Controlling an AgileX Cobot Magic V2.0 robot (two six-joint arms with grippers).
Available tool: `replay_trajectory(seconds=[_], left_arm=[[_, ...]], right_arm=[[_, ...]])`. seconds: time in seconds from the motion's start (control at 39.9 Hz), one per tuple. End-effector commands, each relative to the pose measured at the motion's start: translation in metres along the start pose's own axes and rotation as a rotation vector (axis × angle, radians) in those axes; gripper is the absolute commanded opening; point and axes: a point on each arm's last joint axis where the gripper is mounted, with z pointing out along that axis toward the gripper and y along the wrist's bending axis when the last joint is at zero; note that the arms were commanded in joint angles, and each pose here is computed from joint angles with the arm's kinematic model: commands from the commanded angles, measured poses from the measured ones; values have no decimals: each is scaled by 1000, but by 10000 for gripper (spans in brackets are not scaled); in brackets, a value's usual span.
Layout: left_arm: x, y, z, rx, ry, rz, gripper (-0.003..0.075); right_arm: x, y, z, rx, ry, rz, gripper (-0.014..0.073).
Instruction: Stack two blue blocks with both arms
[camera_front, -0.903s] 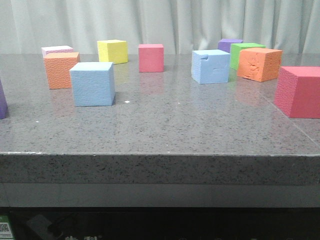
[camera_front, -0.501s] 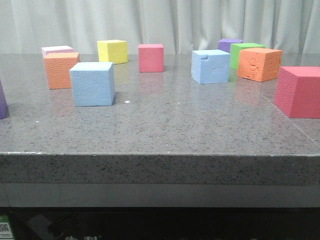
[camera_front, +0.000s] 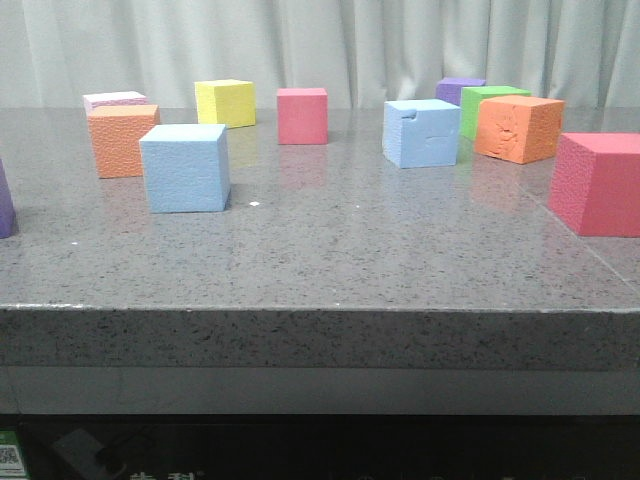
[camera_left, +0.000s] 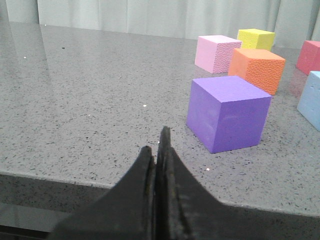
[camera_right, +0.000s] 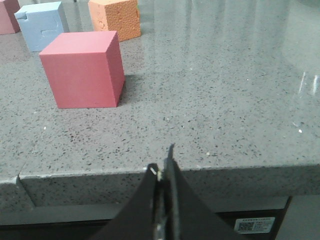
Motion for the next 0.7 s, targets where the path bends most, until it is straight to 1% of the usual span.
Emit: replay_trajectory(seconds=[0.0, 0.33, 0.5, 0.68], left_arm=[[4, 0, 1, 10, -69, -7, -18], [3, 0, 1, 9, -77, 6, -18], [-8, 0, -1, 14, -202, -12, -18], [-17, -1, -3, 16, -294, -12, -18]], right_arm=[[-10, 0, -2, 1, -110, -14, -69], [-12, 0, -2, 0, -126, -14, -69], [-13, 0, -3, 0, -142, -13, -69], [-21, 1, -4, -5, -225, -12, -69]])
